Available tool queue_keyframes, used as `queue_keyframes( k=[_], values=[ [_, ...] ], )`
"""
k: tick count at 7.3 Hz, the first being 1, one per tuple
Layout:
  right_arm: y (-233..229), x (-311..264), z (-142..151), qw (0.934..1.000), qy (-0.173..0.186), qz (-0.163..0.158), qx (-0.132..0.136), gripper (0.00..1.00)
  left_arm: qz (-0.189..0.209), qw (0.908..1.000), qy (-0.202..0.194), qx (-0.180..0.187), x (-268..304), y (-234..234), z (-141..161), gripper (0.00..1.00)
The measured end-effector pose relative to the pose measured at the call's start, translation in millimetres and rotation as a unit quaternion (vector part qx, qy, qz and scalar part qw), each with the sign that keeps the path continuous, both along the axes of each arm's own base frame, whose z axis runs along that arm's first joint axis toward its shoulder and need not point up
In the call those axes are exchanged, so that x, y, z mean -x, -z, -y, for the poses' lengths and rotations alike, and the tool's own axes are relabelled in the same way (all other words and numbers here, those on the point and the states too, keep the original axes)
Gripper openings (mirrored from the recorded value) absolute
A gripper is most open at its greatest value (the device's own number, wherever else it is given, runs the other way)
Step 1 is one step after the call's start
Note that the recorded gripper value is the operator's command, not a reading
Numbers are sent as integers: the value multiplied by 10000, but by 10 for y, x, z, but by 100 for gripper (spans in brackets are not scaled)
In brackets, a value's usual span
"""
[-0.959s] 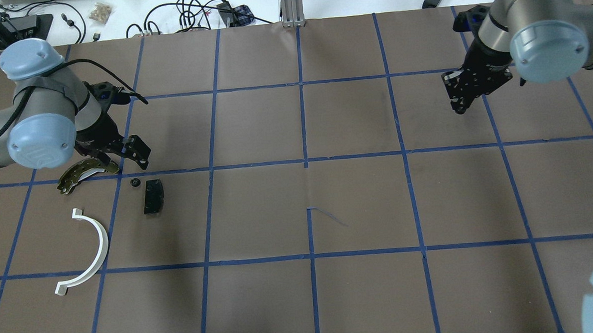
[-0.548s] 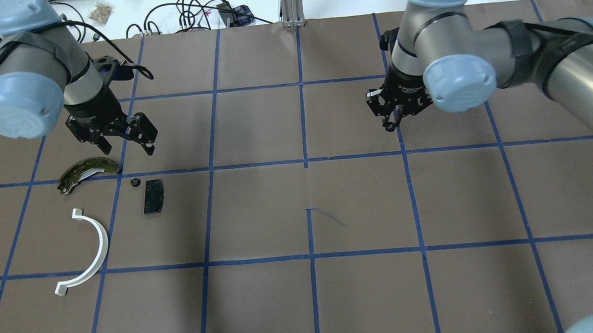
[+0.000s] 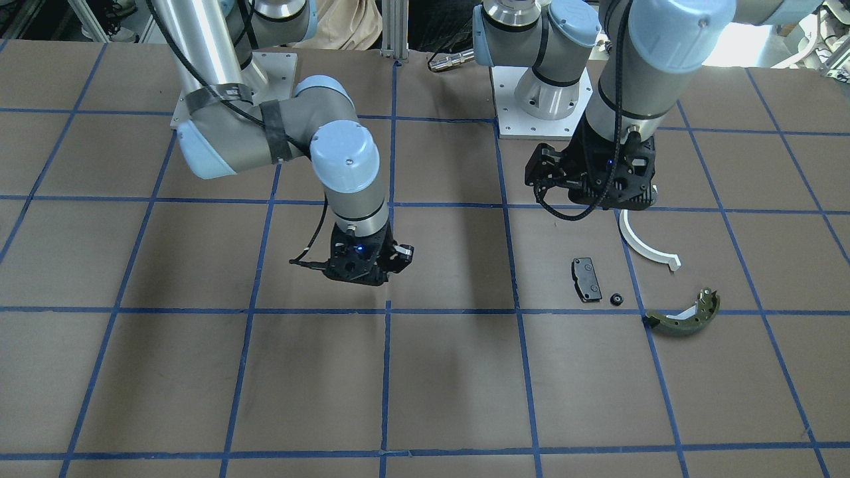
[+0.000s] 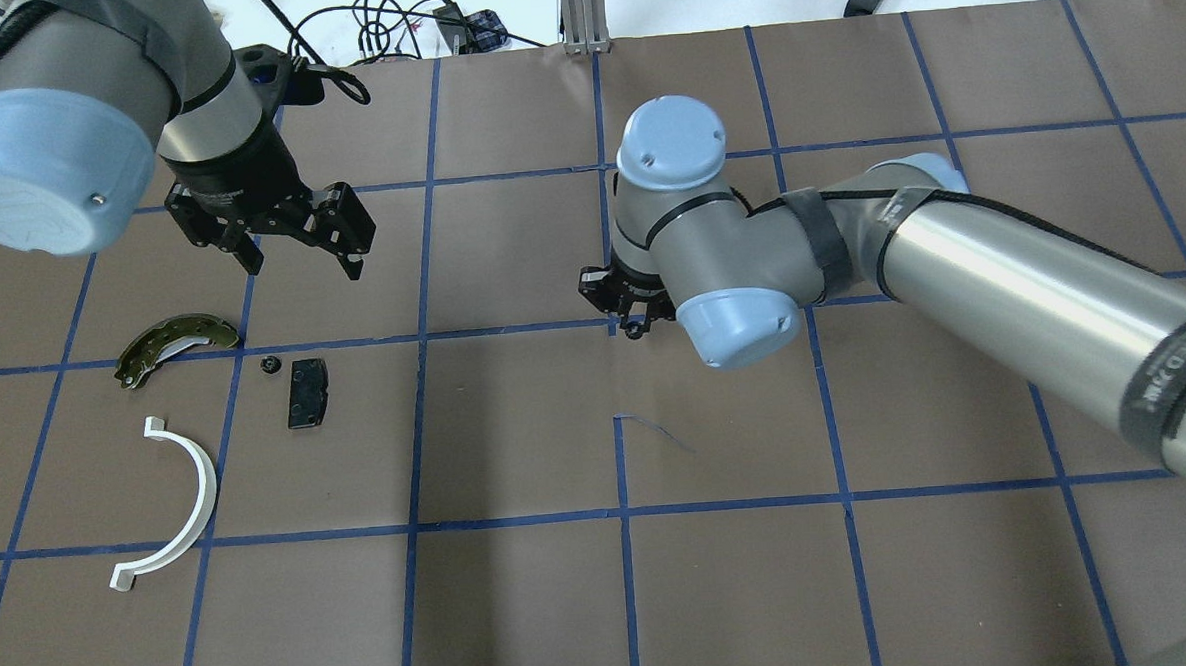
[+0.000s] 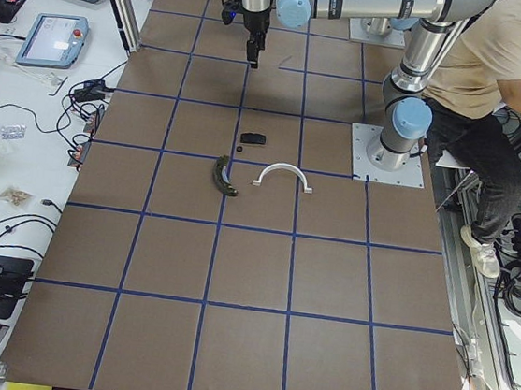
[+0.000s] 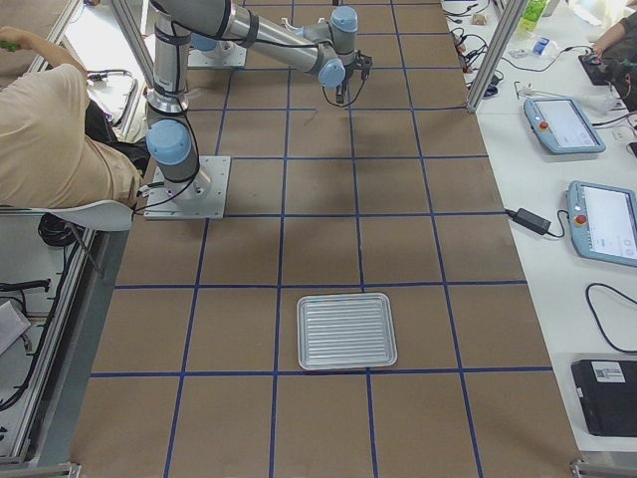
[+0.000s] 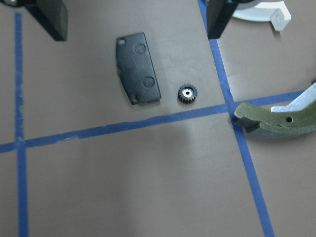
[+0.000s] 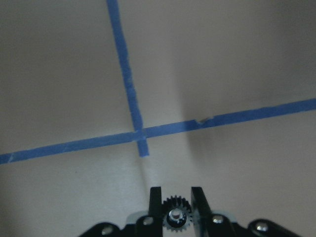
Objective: Place bearing gear from tray to pile
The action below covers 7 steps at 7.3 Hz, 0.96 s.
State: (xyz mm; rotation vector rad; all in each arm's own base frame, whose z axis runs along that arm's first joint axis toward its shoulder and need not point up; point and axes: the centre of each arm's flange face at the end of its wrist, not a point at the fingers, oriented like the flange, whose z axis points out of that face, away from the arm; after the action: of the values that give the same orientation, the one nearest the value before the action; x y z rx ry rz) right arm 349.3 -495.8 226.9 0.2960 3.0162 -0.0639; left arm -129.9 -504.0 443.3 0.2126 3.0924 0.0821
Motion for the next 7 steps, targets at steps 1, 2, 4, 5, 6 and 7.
queue_keyframes(
  k=[1,2,4,5,6,7],
  values=[
    [112,-209,-120,10000,51,40,-6,9,-20,9999,32,131,50,-115,-62,100],
    [162,-332,-203,9999,62,82,-28,33,-29,9997,82,230,106,-182,-76,100],
    [205,-483,-317,9999,33,141,-83,100,-41,9989,191,421,226,-350,-75,100],
    [203,-505,-332,9999,28,145,-77,100,-37,9987,213,462,251,-424,-61,100],
    [181,-511,-325,9999,22,144,-39,100,-31,9987,212,455,260,-454,-50,100],
    [148,-492,-292,9999,22,141,10,100,-31,9990,106,424,265,-456,-50,100]
  ],
)
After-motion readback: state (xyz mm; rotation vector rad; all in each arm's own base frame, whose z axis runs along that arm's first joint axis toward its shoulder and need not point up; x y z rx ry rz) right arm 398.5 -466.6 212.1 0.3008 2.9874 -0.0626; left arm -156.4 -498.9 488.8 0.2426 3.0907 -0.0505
